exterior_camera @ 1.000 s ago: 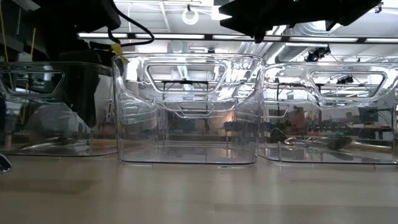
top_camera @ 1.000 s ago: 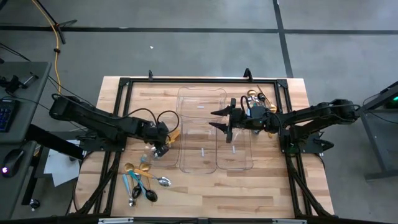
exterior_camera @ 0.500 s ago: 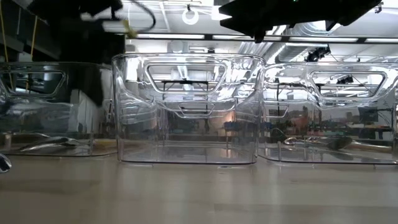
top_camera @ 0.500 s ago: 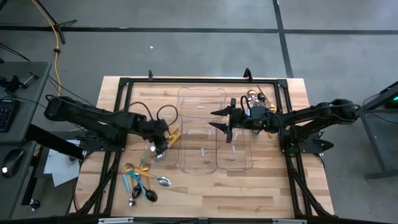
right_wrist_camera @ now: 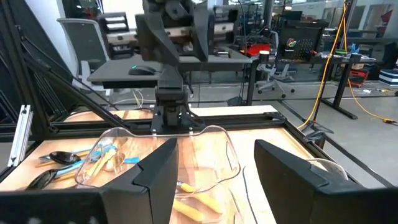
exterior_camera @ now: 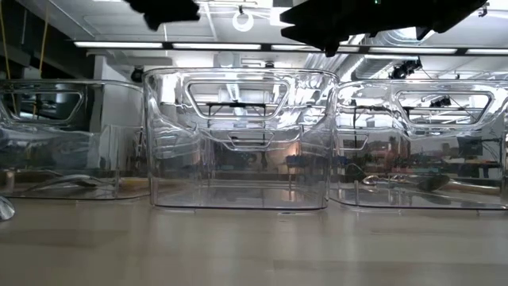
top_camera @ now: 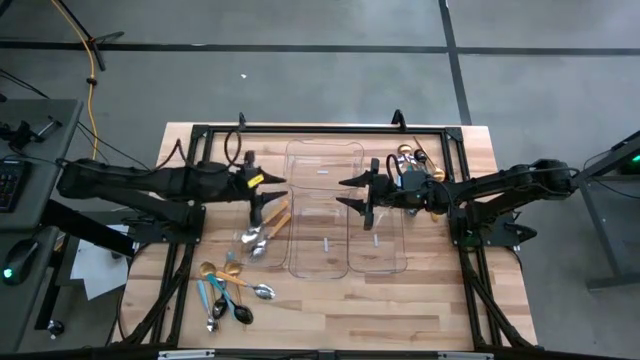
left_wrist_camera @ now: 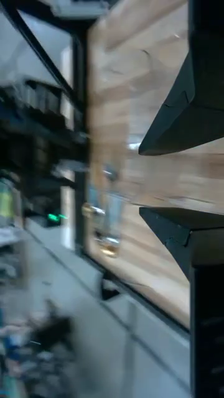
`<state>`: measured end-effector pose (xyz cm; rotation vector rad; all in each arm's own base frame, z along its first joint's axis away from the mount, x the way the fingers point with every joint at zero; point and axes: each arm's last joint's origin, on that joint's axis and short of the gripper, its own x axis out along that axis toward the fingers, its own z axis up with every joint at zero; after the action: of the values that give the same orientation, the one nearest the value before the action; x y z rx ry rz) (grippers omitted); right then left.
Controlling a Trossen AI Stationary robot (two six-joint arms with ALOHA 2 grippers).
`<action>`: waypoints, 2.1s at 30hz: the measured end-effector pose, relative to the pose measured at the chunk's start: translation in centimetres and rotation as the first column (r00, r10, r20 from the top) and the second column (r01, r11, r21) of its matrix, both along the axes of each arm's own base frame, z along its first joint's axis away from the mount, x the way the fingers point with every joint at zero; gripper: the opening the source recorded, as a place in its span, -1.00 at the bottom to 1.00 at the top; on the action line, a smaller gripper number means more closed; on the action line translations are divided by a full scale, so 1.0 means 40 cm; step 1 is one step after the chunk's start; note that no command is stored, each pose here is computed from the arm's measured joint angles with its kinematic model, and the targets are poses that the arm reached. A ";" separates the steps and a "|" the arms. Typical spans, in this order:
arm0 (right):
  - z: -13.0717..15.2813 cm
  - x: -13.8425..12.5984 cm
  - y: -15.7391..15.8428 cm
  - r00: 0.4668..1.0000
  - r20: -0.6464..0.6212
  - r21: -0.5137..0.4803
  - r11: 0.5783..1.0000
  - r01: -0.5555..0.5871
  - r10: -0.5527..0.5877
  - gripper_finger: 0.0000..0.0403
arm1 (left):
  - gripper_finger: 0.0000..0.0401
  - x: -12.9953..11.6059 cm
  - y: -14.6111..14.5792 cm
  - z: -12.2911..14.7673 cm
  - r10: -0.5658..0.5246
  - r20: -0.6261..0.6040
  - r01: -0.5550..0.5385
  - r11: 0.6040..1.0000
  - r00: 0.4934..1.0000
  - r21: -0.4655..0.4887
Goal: Sort silverware by color (type)
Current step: Put the yellow spoon into the left transparent bin
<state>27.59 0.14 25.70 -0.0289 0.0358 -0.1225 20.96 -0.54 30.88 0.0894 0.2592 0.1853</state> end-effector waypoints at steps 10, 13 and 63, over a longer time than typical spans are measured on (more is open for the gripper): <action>0.000 0.000 0.000 1.000 0.002 0.000 1.000 0.000 0.000 -0.03 | -0.32 0.046 0.051 -0.134 -0.092 0.239 0.083 0.995 0.967 0.050; 0.000 0.000 0.000 1.000 0.002 0.000 1.000 0.000 0.000 -0.03 | -0.32 0.029 0.070 -0.148 -0.142 0.334 0.139 0.990 0.932 0.032; 0.015 -0.041 -0.120 0.734 -0.206 0.029 0.745 0.666 -0.648 -0.03 | -0.32 0.013 0.081 -0.191 -0.217 0.309 0.241 0.970 0.926 -0.040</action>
<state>25.95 -4.65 26.32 0.0780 0.2398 -0.8412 21.47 2.71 23.25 0.0129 -0.0525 -0.0461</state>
